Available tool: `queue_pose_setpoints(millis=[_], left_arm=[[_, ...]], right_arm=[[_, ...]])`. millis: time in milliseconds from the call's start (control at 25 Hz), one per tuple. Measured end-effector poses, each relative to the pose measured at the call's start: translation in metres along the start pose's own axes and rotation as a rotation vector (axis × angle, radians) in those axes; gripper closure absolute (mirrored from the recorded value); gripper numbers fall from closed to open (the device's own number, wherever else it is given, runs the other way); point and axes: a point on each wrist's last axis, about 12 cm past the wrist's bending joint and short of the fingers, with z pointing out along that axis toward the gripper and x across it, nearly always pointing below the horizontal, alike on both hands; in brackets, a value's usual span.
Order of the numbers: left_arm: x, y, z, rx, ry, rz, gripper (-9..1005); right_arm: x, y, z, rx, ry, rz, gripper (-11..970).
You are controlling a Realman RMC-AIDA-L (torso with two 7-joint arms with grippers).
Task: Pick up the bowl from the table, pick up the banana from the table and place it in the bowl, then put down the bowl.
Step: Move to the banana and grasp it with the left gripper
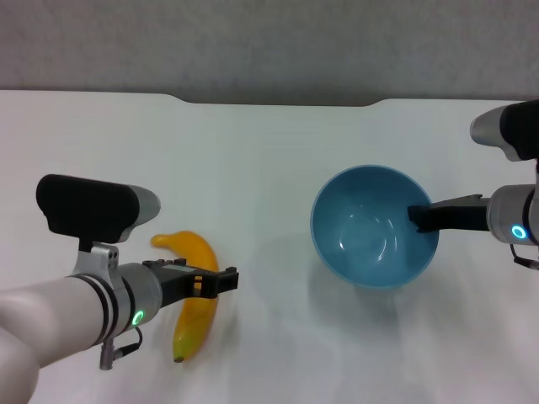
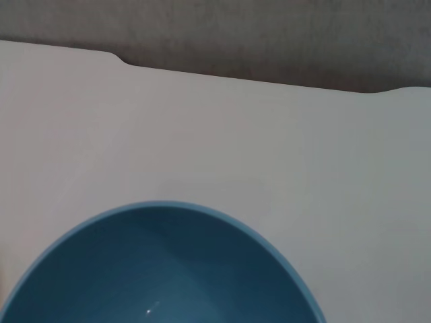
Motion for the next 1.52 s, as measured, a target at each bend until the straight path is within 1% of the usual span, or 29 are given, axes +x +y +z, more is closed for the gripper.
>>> queue_pose_setpoints(millis=[240, 280, 600, 800, 1040, 1520], left_arm=[[0.002, 0.004, 0.006, -0.022, 0.023, -0.003, 133], [0.004, 0.008, 0.006, -0.036, 0.025, -0.019, 133], [0.012, 0.015, 0.011, -0.065, 0.048, -0.025, 133], [0.012, 0.01, 0.012, -0.054, 0.054, -0.016, 134], [0.012, 0.01, 0.013, -0.042, 0.072, -0.05, 134], [0.014, 0.01, 0.021, -0.049, 0.106, -0.034, 135]], right_arm=[[0.0, 0.002, 0.0, -0.003, 0.001, -0.007, 930], [0.0, 0.002, 0.0, -0.005, 0.002, -0.008, 930], [-0.002, 0.003, -0.001, -0.008, -0.001, -0.017, 930], [-0.003, 0.004, 0.0, -0.011, -0.004, -0.025, 930], [-0.003, 0.005, 0.0, -0.013, -0.003, -0.027, 930], [-0.008, 0.008, -0.003, -0.02, -0.023, -0.035, 930]])
